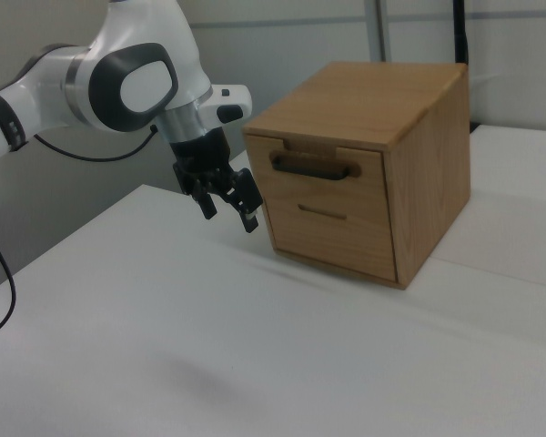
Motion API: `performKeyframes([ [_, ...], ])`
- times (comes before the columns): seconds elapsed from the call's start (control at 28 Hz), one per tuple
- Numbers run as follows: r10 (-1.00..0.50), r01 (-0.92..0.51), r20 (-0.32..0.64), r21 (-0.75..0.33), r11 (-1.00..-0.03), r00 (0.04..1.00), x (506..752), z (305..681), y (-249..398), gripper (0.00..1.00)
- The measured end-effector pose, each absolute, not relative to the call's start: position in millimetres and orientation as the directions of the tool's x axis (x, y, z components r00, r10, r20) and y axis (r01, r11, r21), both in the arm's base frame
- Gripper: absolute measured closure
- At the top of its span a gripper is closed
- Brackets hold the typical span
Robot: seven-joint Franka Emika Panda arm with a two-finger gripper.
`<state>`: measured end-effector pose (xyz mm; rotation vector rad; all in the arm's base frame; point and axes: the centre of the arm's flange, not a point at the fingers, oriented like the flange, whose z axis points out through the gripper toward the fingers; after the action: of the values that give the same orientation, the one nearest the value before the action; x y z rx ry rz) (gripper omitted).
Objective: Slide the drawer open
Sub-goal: 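Move the open gripper toward the black handle of the upper drawer, then close the gripper around the black drawer handle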
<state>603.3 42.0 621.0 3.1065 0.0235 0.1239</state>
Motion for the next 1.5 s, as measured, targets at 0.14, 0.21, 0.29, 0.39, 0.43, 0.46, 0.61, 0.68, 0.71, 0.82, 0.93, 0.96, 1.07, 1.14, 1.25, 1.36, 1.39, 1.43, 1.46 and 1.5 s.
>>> performKeyframes([
  [0.14,-0.02,-0.023,0.084,0.029,-0.999,0.996,606,618,44,0.0],
  [0.21,-0.063,-0.066,0.105,0.022,-0.998,0.992,608,619,45,0.0],
  [0.29,-0.133,-0.135,0.128,0.005,-0.991,0.983,611,619,47,0.0],
  [0.39,-0.278,-0.274,0.167,-0.047,-0.961,0.946,617,620,49,0.0],
  [0.43,-0.36,-0.351,0.185,-0.076,-0.933,0.915,620,621,50,0.0],
  [0.46,-0.412,-0.401,0.192,-0.095,-0.911,0.89,622,620,50,0.0],
  [0.61,-0.662,-0.638,0.181,-0.174,-0.75,0.728,628,615,50,0.0],
  [0.68,-0.752,-0.726,0.157,-0.195,-0.659,0.64,630,611,50,0.0],
  [0.71,-0.792,-0.766,0.143,-0.202,-0.611,0.594,631,609,51,0.0],
  [0.82,-0.875,-0.849,0.106,-0.214,-0.483,0.471,635,601,52,0.0],
  [0.93,-0.912,-0.881,0.093,-0.237,-0.41,0.4,639,598,54,0.0],
  [0.96,-0.921,-0.886,0.092,-0.253,-0.389,0.378,642,598,54,0.0],
  [1.07,-0.944,-0.891,0.089,-0.312,-0.329,0.317,651,596,57,0.0],
  [1.14,-0.952,-0.888,0.088,-0.344,-0.306,0.294,658,593,59,0.0],
  [1.25,-0.959,-0.877,0.087,-0.39,-0.282,0.27,670,584,62,0.0],
  [1.36,-0.963,-0.867,0.091,-0.421,-0.267,0.252,681,574,67,0.0],
  [1.39,-0.964,-0.861,0.097,-0.434,-0.265,0.248,685,571,69,0.0],
  [1.43,-0.965,-0.853,0.106,-0.451,-0.262,0.24,692,567,71,0.0],
  [1.46,-0.965,-0.847,0.114,-0.463,-0.262,0.236,696,564,73,0.0],
  [1.5,-0.965,-0.839,0.124,-0.476,-0.261,0.23,700,561,76,0.0],
])
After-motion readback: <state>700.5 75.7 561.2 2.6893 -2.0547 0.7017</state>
